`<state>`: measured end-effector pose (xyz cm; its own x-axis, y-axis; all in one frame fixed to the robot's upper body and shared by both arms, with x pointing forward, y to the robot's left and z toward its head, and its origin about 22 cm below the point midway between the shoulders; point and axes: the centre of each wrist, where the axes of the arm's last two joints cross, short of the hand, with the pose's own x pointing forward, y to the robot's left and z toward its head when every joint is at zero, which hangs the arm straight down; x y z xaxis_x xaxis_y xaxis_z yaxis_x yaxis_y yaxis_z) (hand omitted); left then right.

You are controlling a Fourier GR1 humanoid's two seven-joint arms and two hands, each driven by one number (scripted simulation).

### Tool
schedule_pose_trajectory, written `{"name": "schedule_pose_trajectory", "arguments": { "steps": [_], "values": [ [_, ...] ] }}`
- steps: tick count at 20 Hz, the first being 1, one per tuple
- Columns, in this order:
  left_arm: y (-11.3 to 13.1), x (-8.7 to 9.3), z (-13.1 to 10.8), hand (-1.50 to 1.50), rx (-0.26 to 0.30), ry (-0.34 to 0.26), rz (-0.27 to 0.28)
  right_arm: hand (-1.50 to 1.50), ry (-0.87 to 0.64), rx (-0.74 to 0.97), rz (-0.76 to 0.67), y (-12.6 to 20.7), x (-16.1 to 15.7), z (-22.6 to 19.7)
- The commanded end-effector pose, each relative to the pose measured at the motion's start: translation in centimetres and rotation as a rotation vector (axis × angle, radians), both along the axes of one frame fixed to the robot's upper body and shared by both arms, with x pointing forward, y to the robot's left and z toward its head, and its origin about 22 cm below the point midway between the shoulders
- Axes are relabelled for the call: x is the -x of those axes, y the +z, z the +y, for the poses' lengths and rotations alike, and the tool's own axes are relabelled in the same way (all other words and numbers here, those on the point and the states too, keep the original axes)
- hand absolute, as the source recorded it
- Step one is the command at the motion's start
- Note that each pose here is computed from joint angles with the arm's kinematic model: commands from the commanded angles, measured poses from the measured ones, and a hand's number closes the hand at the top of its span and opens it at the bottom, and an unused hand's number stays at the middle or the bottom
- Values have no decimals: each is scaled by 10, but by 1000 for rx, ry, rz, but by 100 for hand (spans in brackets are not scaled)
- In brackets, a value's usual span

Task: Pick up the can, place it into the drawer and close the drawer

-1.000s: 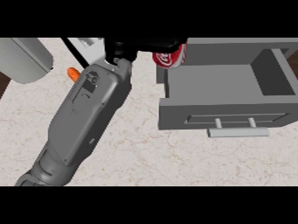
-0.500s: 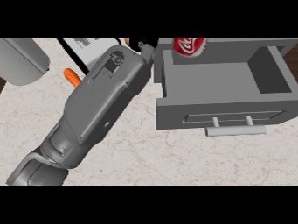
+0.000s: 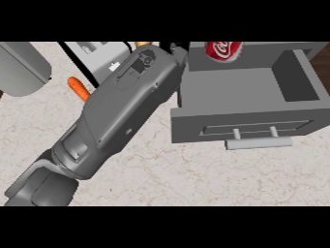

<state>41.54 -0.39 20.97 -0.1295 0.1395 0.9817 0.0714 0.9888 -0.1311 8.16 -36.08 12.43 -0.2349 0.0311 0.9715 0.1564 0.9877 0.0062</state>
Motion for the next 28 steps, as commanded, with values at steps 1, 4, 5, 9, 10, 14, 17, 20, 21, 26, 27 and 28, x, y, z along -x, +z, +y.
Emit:
{"name": "schedule_pose_trajectory", "arguments": {
  "steps": [1,4,5,9,10,14,17,20,21,26,27,28],
  "values": [
    [0,2,-12,150,-22,16,14,-150,17,2,-1,0,-11,7],
    [7,-3,-13,150,-33,9,14,-150,12,-7,8,-2,-3,-6],
    [2,-1,-14,150,-36,31,30,-150,2,-22,-12,-9,3,0],
    [-14,-9,-6,150,-49,15,64,-150,13,-2,11,14,1,2],
    [-20,-12,-3,150,-63,52,68,-150,34,0,-7,10,-6,9],
    [-21,-2,-14,150,-110,43,58,-150,15,1,5,12,-1,-1],
    [-17,-2,-19,-150,-131,100,51,-150,33,1,8,1,-9,3],
    [-35,-3,-12,-150,-134,129,74,-150,31,-9,-9,5,-10,-3],
    [-34,-4,-12,-150,-133,126,75,-150,21,1,-2,10,-13,8],
    [-33,-11,-7,-150,-124,148,61,-150,29,5,-7,8,-11,7],
    [-53,-7,-2,-150,-135,149,66,-150,8,10,-4,15,-5,10],
    [-48,-10,-1,-150,-102,143,66,-150,33,-10,-9,2,-24,4]
  ]
}}
